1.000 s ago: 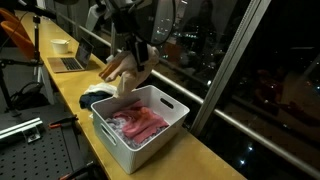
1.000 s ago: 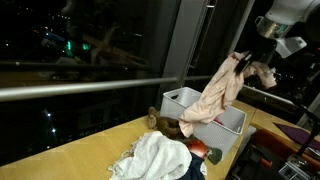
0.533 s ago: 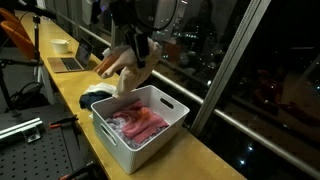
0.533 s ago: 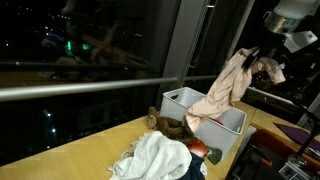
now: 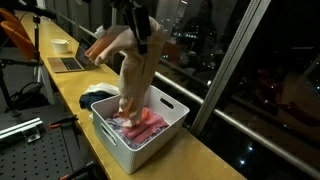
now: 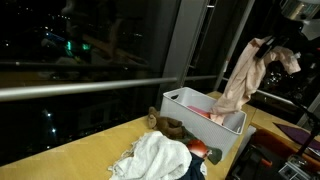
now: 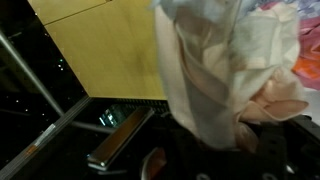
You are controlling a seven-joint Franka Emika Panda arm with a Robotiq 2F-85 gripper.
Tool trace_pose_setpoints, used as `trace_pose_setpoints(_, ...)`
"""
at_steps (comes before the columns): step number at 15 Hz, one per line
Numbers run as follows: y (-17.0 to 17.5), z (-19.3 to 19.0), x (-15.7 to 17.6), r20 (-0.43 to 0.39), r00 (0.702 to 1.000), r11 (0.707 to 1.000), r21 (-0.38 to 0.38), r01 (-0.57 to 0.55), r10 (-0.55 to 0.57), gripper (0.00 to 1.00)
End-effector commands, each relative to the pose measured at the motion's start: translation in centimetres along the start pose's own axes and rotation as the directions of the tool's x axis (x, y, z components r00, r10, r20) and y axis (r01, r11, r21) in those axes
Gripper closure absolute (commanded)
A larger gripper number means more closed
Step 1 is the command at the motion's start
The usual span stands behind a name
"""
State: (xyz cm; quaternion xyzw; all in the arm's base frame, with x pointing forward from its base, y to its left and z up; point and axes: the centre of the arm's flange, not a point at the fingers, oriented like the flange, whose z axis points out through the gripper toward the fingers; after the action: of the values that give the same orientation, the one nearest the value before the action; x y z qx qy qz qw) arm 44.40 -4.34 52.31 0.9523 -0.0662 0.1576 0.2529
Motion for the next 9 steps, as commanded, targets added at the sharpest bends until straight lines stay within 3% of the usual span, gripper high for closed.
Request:
trace_pose_setpoints(1,-0.3,-0.2,1.1,-0.007,1.000,1.000,-0.002,0.023,-0.023,1.00)
trace_pose_setpoints(9,-8.2,9.2,3.6,0.033,0.992,0.990,0.077,0.122,-0.124,1.00)
